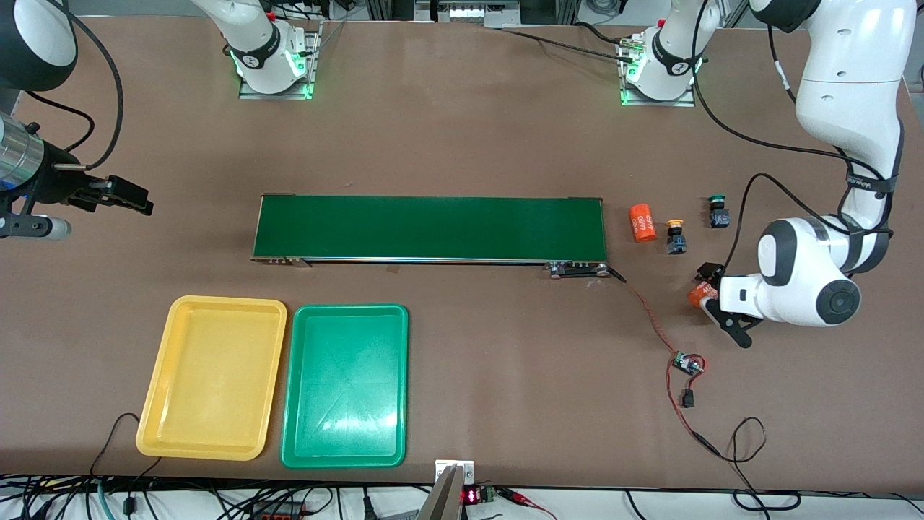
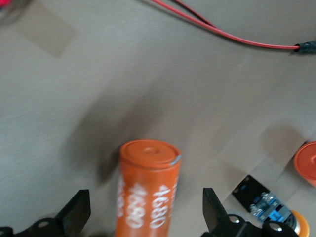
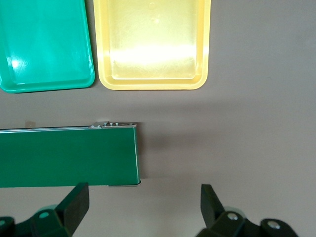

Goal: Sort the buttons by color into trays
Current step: 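Grasp the orange cylinder with the left gripper and lift it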

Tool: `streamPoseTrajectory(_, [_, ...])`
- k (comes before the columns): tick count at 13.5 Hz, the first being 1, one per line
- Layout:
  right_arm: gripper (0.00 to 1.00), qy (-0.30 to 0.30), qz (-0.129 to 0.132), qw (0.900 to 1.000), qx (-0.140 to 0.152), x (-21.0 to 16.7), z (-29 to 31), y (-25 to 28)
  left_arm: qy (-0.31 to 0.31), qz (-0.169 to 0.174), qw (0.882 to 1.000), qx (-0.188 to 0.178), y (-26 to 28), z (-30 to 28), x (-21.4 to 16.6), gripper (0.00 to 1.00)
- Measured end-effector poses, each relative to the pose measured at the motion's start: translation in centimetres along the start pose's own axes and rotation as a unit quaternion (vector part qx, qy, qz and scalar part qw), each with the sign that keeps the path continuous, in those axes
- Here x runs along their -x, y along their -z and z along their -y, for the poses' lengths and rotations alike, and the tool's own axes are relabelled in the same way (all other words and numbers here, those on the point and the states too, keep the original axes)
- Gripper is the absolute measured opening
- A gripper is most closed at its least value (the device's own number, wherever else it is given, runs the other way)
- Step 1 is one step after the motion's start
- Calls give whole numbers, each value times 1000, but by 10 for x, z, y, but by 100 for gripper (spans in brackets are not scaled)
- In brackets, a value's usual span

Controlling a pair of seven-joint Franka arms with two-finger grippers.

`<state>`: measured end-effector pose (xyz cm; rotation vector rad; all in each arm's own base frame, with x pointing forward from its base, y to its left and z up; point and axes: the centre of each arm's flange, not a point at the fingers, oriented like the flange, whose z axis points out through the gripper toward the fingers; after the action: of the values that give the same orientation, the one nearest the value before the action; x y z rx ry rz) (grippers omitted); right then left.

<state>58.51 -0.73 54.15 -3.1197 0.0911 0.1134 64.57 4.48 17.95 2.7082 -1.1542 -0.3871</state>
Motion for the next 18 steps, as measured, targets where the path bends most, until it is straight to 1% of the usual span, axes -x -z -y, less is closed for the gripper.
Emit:
streamPoseTrajectory(3, [100,0,0,1000,0,0,0,0,-1,4,1000,10,-9,-1,5,100])
streamPoseTrajectory(4, [100,0,0,1000,0,0,0,0,-4,4,1000,12,-11,0,8,93])
streamPoseTrajectory(7, [100,0,0,1000,0,0,0,0,-16,2,1000,11,-10,1,9,56])
streamPoseTrajectory(8, [100,0,0,1000,0,0,0,0,-21,-1,1000,9,-6,0,7,49])
streamPoseTrajectory(10, [100,0,0,1000,0,0,0,0,-38,-12,999,2,17,-13,-5,49])
streamPoseTrajectory(13, [100,0,0,1000,0,0,0,0,-92,-13,996,12,85,-76,-33,49])
streamPoseTrajectory(15, [100,0,0,1000,0,0,0,0,-147,-11,989,14,122,-126,-52,49])
streamPoseTrajectory(16, [100,0,0,1000,0,0,0,0,-173,-8,985,16,129,-146,-59,49])
streamPoseTrajectory(18, [100,0,0,1000,0,0,0,-1,-224,1,974,32,124,-184,-78,49])
